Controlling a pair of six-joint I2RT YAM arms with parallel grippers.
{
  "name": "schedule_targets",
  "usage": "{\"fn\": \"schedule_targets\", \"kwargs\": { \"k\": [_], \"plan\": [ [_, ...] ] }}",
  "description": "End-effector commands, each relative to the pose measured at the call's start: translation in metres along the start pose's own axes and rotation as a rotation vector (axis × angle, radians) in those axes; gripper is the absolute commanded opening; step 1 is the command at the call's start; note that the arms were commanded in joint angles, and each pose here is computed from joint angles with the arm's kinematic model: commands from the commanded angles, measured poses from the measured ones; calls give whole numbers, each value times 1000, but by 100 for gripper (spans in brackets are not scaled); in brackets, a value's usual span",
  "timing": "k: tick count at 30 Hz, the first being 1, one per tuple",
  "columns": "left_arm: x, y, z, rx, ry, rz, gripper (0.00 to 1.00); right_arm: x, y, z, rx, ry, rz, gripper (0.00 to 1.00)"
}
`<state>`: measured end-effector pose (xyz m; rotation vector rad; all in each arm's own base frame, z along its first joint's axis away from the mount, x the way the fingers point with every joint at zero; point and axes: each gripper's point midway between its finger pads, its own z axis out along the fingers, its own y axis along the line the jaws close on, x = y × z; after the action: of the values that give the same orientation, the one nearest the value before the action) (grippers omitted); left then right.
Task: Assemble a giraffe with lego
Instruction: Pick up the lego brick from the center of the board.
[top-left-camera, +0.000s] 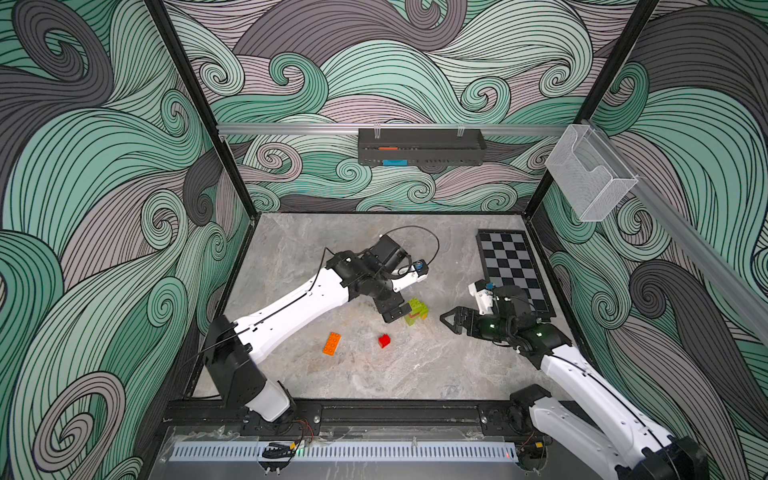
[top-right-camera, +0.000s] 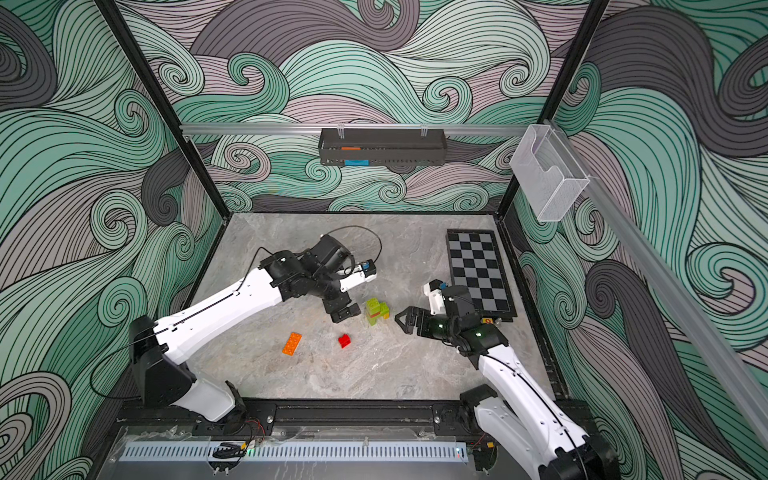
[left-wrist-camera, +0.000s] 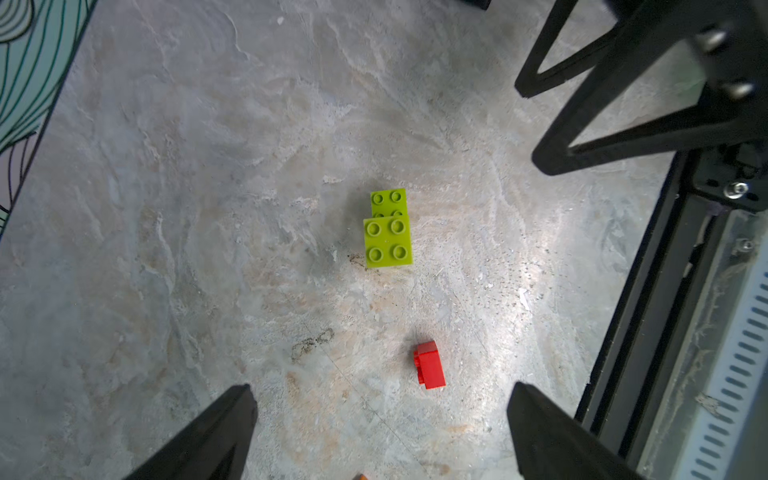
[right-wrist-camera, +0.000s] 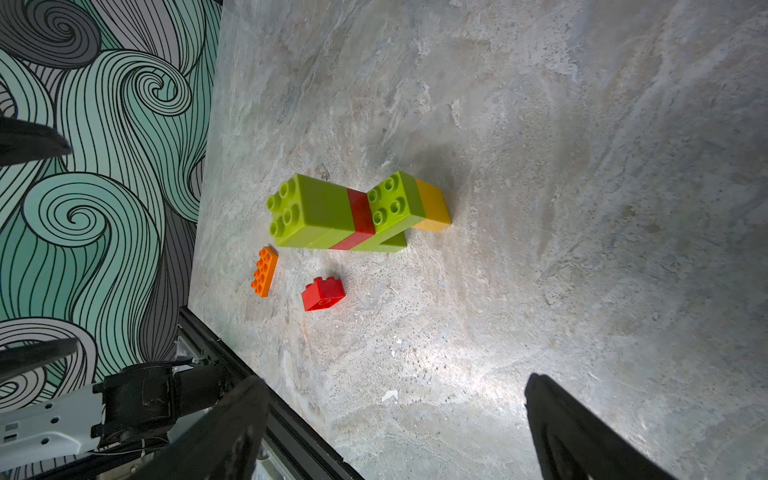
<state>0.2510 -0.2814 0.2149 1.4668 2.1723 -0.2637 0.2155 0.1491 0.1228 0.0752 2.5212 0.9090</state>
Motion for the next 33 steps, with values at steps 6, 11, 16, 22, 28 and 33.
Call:
{"fn": "schedule_targets", "kwargs": {
  "k": [6, 11, 16, 22, 28, 33],
  "plan": [
    [91, 8, -7, 86, 95, -81, 99, -4, 4, -7, 9, -5, -41, 99],
    [155, 14, 4, 19, 200, -161, 99, -6, 2, -7, 18, -7, -53, 99],
    [206, 15, 33, -33, 325, -184, 98, -8, 4, -6, 18, -4, -55, 99],
    [230, 10, 59, -30, 386, -241, 98, -10, 7, -13, 15, -21, -67, 99],
    [243, 16, 75, -58, 448, -253, 93, -10, 8, -16, 18, -31, -77, 99],
    [253, 18, 86, -66, 485, -254, 86, -11, 8, -17, 14, -33, -84, 99]
  ]
}}
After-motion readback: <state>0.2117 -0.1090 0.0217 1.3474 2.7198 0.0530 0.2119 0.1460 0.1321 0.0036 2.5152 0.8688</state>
